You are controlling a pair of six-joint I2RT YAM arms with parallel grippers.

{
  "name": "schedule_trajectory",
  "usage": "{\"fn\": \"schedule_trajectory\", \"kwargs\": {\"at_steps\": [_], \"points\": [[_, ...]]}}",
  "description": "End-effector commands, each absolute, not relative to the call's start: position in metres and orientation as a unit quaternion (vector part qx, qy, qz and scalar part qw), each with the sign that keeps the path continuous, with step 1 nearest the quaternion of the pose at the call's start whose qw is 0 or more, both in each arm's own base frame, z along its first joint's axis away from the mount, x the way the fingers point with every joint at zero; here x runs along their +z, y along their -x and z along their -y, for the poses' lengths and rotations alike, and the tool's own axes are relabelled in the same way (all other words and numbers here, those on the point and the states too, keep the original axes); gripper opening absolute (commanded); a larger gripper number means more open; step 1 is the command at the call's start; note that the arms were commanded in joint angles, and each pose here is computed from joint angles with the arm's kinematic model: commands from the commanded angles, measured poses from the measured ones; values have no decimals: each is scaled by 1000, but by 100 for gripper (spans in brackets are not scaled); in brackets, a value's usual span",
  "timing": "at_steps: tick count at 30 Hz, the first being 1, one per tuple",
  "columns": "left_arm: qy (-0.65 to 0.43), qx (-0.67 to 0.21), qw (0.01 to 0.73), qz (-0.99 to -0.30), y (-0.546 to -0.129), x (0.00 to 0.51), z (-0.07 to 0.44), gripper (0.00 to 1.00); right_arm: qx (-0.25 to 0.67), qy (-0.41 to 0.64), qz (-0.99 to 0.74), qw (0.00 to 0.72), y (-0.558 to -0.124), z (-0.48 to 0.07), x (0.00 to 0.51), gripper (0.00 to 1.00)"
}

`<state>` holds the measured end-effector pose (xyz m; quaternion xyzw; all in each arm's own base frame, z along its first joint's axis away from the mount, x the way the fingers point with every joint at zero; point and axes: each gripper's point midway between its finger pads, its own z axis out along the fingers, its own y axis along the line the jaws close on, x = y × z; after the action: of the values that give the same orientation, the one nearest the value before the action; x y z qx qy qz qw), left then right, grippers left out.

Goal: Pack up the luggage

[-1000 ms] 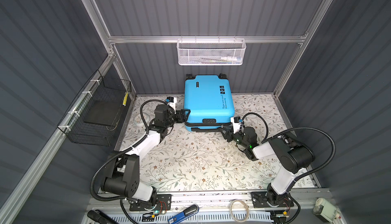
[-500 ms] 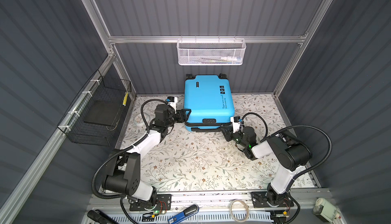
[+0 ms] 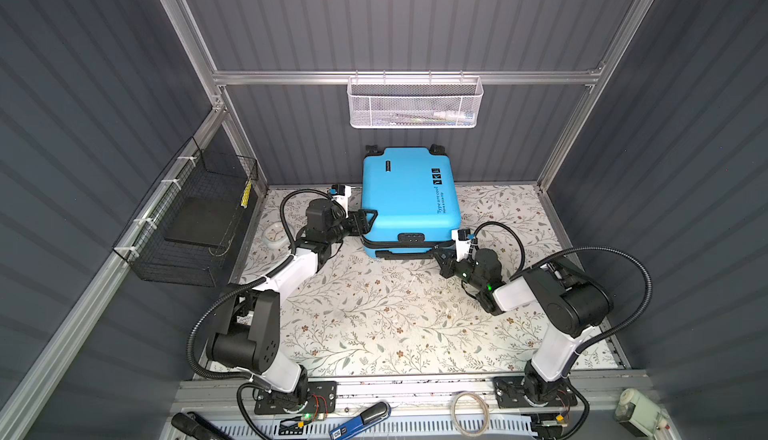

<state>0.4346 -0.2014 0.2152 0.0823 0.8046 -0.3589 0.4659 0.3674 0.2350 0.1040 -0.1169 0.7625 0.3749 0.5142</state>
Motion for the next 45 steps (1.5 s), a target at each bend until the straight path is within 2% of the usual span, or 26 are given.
{"fn": "schedule_trajectory", "kwargs": {"at_steps": [1, 13, 25, 38, 45], "points": [[-118, -371, 400, -829, -418, 178, 227, 73, 368, 139, -753, 528, -362, -250, 117, 0], [-141, -421, 369, -817, -388, 167, 264, 71, 382, 194, -750, 504, -334, -305, 121, 0], [-162, -442, 356, -807, -350, 162, 307, 70, 382, 234, -735, 509, -308, -352, 140, 0], [-181, -460, 344, -798, -299, 160, 344, 70, 396, 261, -721, 505, -284, -391, 154, 0], [-179, -460, 353, -795, -291, 165, 347, 69, 394, 259, -724, 504, -274, -388, 153, 0]]}}
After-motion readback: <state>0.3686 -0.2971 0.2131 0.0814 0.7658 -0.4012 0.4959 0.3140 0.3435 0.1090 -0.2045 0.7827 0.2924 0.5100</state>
